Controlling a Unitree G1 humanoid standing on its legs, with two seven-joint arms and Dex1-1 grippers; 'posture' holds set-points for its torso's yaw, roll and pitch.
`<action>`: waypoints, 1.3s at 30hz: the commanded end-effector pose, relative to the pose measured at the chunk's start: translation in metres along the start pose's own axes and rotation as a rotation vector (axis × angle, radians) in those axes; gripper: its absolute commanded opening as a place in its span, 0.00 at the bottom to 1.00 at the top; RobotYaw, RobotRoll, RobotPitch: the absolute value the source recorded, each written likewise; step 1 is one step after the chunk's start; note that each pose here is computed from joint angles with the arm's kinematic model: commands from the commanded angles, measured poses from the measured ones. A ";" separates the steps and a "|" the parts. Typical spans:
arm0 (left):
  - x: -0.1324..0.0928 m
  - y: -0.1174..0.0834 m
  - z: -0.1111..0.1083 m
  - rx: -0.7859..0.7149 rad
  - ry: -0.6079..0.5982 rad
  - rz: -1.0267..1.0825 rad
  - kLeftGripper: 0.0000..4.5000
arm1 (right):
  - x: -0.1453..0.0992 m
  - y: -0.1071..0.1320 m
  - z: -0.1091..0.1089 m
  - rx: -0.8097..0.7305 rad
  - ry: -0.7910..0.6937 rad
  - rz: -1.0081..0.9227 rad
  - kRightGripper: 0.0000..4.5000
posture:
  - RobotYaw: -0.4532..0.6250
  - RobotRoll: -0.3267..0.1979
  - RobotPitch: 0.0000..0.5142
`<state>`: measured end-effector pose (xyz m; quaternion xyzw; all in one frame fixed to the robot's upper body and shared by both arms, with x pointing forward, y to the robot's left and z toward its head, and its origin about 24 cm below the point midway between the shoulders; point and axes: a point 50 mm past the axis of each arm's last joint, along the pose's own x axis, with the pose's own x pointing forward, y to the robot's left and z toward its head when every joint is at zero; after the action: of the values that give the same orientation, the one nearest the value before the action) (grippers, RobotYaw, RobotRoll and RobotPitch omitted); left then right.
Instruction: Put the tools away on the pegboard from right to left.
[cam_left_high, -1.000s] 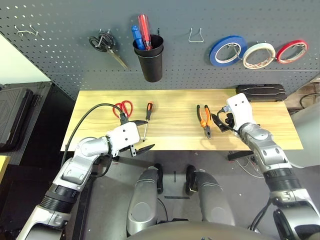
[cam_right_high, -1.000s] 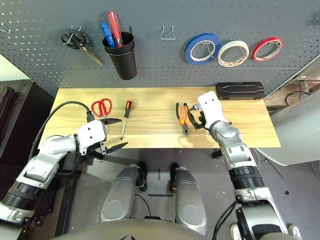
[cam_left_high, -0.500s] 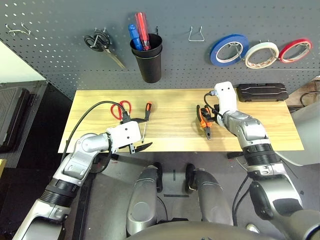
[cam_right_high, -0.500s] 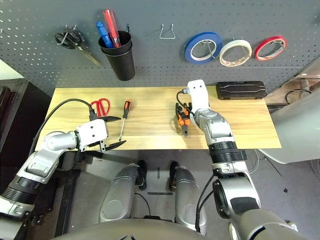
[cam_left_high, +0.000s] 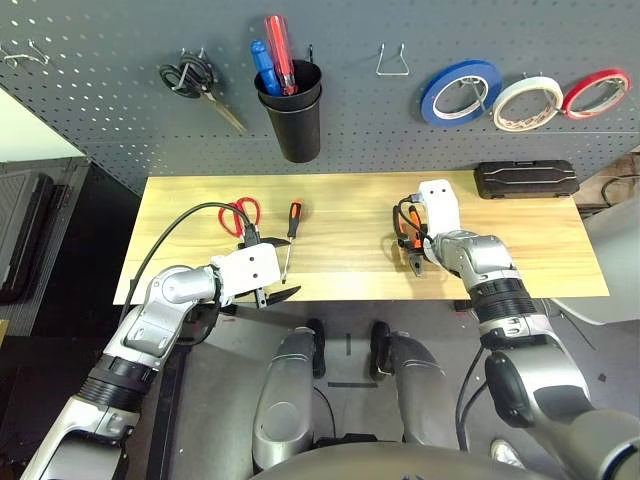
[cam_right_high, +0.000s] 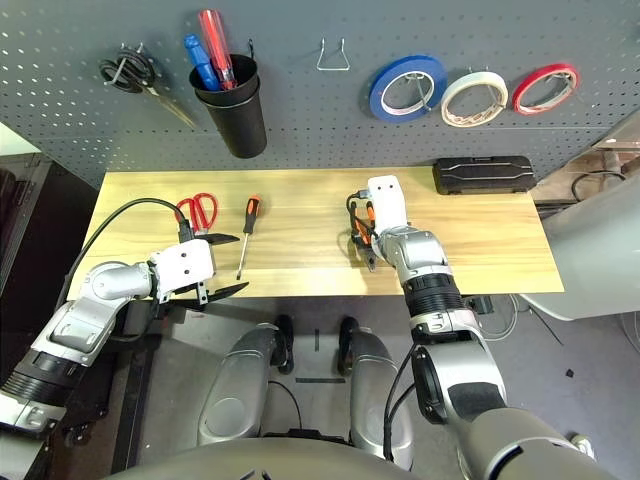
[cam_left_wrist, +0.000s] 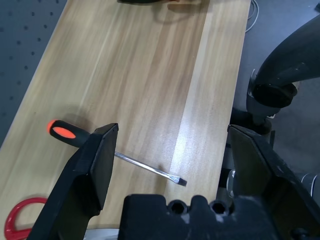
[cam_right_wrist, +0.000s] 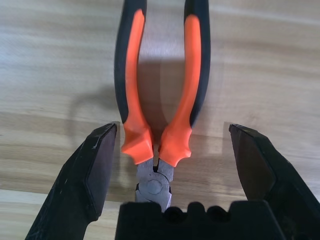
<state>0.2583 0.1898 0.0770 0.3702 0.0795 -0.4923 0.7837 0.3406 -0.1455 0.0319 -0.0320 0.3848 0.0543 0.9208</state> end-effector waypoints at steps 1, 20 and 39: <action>0.003 -0.008 0.001 -0.004 -0.004 -0.033 1.00 | 0.006 0.003 -0.007 0.007 0.031 0.004 0.99 | 0.58 0.62 0.67; 0.003 -0.009 0.025 -0.171 -0.201 0.015 1.00 | 0.019 0.005 -0.018 -0.025 0.066 -0.003 0.99 | 0.60 0.62 0.69; 0.002 -0.008 0.030 -0.189 -0.240 0.016 1.00 | 0.017 0.007 -0.013 -0.055 -0.002 -0.001 0.63 | 0.60 0.62 0.67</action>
<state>0.2491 0.1679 0.0956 0.2464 0.0280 -0.5086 0.8245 0.3542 -0.1373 0.0275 -0.0504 0.3558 0.0637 0.9310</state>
